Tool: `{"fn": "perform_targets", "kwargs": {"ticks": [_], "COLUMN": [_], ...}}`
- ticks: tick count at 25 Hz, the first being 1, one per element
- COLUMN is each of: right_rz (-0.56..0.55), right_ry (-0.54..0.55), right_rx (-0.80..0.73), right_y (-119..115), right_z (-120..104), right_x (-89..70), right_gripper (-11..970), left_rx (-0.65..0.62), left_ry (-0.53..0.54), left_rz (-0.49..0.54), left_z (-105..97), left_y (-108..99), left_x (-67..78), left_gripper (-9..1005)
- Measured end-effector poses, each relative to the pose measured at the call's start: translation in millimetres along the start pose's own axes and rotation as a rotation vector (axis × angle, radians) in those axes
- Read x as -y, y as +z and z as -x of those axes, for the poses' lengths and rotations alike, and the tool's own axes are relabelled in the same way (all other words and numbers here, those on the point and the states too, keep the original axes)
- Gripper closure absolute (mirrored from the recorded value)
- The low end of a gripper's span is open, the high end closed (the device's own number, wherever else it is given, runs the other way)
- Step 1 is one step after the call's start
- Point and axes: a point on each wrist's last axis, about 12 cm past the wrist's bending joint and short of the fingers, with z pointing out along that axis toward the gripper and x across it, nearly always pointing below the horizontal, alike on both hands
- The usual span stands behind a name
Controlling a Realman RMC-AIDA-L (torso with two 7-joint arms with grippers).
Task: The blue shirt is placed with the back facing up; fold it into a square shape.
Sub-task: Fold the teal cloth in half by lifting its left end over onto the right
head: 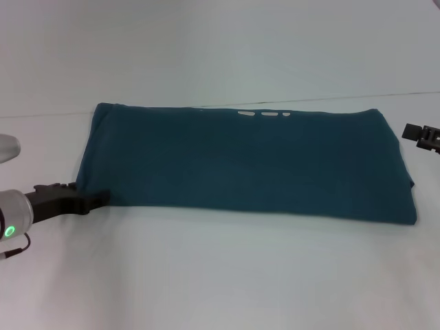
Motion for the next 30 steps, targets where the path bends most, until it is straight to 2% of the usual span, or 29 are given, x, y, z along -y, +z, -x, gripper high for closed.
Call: {"fn": "perform_targets", "kwargs": {"ticks": [5,16,24,30], "right_rz": [-0.001,-0.003,-0.01,-0.058], "right_ry": [0.002,0.007,0.008,0.013], "right_rx": [-0.001,0.0,-0.005,-0.075], "right_y": [-1,-2,-3,-7], "right_z": [-1,-4,-5,-6], "right_x": [0.5,1.3,2.5,7.5], "right_gripper": [185,185,186,186], "left_rx": [0.005,0.017,0.017,0.026], "left_ry": [-0.002,-0.007,-0.008,-0.016], "left_rz": [-0.001,0.031,0.035,0.034], "left_z": [2,4,3,3], "left_y": [-1,-2,-3,-10], "left_x": [-0.2,-5.0,-6.1,-9.3], "left_gripper": [392,595,996,996]}}
